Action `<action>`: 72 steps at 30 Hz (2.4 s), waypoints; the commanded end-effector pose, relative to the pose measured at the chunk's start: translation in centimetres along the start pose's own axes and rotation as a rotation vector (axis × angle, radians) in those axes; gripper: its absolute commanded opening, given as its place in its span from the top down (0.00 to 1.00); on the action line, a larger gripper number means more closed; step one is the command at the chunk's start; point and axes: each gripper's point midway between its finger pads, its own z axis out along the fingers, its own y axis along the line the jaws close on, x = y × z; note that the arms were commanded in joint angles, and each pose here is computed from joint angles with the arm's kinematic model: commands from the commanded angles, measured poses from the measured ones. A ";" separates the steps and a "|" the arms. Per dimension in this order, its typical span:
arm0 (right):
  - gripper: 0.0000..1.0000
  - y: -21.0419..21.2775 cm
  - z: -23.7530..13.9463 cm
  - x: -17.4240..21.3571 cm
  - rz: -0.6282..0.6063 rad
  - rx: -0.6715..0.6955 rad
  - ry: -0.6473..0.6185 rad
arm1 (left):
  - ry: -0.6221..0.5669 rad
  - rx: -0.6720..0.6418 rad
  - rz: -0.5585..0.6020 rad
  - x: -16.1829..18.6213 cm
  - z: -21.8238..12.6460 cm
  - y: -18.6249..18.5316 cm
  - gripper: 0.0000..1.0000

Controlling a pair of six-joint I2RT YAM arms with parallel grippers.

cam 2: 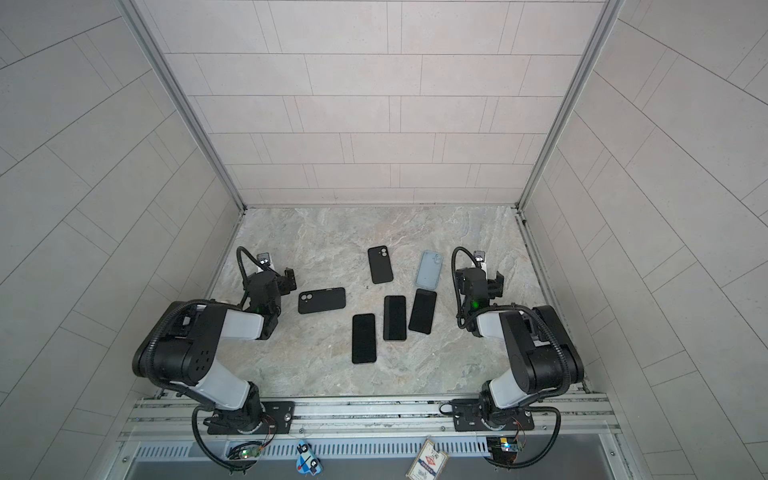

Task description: Put the phone into the phone case

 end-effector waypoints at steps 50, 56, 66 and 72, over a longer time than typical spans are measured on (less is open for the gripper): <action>0.00 -7.6 -8.8 -10.3 0.473 0.126 0.192 | -0.045 0.355 -0.064 -13.7 -15.2 -10.3 0.00; 0.08 2.1 -11.9 -5.7 0.526 -0.362 0.417 | 0.367 0.513 -0.089 -3.6 -18.4 -13.3 0.00; 0.07 18.6 -26.3 3.3 -0.197 -0.766 0.506 | 0.444 0.530 -0.279 0.6 -19.6 -11.4 0.05; 0.05 20.3 -26.5 5.2 -0.248 -0.741 0.518 | 0.634 0.338 -0.399 4.8 -15.6 -8.1 0.44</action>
